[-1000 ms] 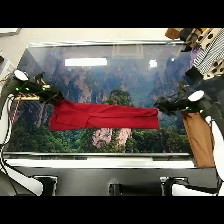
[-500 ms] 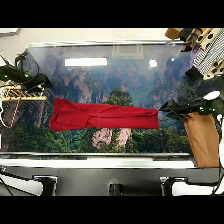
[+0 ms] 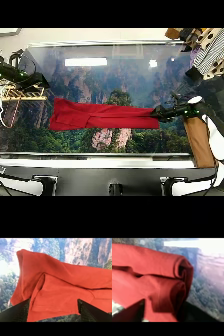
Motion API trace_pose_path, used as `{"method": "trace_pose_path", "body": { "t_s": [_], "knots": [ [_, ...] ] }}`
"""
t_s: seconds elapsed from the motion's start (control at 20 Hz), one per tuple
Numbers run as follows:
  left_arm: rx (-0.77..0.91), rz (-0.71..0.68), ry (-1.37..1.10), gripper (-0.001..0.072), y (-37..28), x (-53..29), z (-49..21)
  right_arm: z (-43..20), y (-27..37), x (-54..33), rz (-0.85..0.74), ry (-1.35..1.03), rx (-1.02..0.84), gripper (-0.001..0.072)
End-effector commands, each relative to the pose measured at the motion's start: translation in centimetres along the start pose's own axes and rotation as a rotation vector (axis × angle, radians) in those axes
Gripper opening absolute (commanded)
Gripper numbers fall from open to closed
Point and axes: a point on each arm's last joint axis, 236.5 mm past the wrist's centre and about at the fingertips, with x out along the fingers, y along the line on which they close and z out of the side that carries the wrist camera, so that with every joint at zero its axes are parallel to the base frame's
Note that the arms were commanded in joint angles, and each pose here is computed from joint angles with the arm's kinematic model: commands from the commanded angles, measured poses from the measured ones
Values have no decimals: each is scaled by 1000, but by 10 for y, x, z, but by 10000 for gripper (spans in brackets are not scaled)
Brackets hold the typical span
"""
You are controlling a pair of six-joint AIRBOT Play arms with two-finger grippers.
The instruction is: Fold the clothes and pants, and hang the long-sleeved shirts on hangers.
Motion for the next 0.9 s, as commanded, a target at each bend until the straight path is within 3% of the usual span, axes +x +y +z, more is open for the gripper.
{"method": "trace_pose_path", "body": {
  "t_s": [0.0, 0.05, 0.1, 0.15, 0.2, 0.25, 0.5, 0.85],
  "knots": [
    [-1, 1, 4, 680, 0, 0, -1, 5, 3, 13, -32, -20, -36, 251],
    [-1, 0, 4, 676, 0, 0, -1, 6, 7, 13, -20, -26, -34, 103],
    [-1, -4, 5, 629, -1, 0, -1, 8, 11, 10, -13, -38, -38, 39],
    [-1, -10, 8, 401, -3, 1, -2, 11, 17, 4, -13, -51, -44, 28],
    [-3, -21, 12, 75, -5, 2, -3, 13, 24, -6, -18, -66, -45, 28],
    [0, -36, 16, 14, -9, 5, -3, 17, 32, -20, -28, -81, -45, 27],
    [27, -109, 106, 14, -61, 63, -27, 25, 67, -93, -133, -106, -66, 28],
    [16, -426, 154, 13, -230, 167, -82, 29, 97, -165, -233, -190, -49, 28]
  ]
}}
